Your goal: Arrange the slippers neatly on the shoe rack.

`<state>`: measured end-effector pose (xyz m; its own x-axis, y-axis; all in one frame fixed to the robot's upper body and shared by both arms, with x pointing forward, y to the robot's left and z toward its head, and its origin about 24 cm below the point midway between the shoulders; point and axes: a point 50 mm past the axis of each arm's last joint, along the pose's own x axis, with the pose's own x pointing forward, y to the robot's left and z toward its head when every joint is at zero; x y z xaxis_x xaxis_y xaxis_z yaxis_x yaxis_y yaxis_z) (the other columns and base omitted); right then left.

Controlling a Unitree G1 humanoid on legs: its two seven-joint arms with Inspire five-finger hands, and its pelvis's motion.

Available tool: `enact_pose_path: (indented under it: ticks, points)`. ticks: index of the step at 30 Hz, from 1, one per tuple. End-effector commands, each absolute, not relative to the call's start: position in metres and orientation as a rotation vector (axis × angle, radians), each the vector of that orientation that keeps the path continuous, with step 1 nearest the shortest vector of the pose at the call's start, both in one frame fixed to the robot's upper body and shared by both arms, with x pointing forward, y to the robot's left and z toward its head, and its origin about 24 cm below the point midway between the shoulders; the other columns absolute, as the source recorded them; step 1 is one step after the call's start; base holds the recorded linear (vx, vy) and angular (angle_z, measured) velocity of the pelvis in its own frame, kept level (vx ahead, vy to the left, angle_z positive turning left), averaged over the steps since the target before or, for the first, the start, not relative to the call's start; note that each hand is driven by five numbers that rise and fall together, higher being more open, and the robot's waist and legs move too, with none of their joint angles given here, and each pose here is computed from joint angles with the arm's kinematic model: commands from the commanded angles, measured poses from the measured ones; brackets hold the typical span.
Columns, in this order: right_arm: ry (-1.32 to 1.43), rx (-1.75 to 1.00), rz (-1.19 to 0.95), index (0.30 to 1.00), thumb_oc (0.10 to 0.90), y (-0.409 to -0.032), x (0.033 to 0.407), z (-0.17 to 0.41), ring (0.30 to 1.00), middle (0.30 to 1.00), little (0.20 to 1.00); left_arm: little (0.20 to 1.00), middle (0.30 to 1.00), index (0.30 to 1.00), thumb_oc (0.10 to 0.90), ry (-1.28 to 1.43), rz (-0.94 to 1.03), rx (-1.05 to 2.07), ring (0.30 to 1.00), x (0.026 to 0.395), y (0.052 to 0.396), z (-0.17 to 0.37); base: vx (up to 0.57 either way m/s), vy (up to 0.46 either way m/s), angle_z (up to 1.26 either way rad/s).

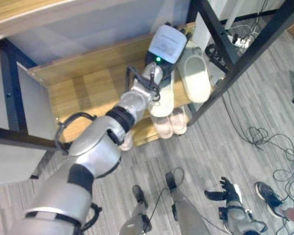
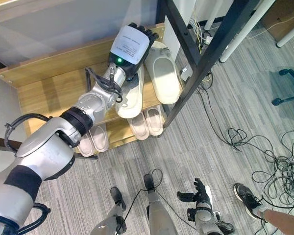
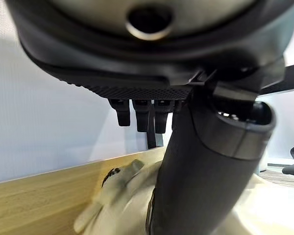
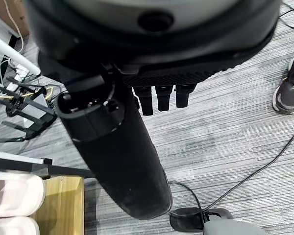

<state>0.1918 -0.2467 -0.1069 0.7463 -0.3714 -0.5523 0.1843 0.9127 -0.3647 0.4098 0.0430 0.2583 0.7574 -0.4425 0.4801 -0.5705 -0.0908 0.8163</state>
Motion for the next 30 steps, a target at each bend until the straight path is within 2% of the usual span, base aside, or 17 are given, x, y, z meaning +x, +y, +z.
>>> enact_pose_path:
  ticks: [1, 12, 30]
  points:
    - [0.666, -0.427, -0.355, 0.900, 0.800, -0.283, 0.183, -0.099, 0.900, 0.900, 0.900, 0.900, 0.900, 0.900, 0.800, -0.981, 0.364, 1.625, 0.900, 0.396, 0.025, 0.347, 0.00, 0.000, 0.00]
    - [0.672, -0.450, -0.322, 0.900, 0.800, -0.278, 0.180, -0.102, 0.900, 0.900, 0.900, 0.900, 0.900, 0.900, 0.800, -0.929, 0.393, 1.640, 0.900, 0.400, 0.037, 0.347, 0.00, 0.000, 0.00]
    - [0.686, -0.451, -0.319, 0.900, 0.800, -0.274, 0.187, -0.102, 0.900, 0.900, 0.900, 0.900, 0.900, 0.900, 0.800, -0.919, 0.315, 1.487, 0.900, 0.398, 0.028, 0.341, -0.01, -0.004, 0.01]
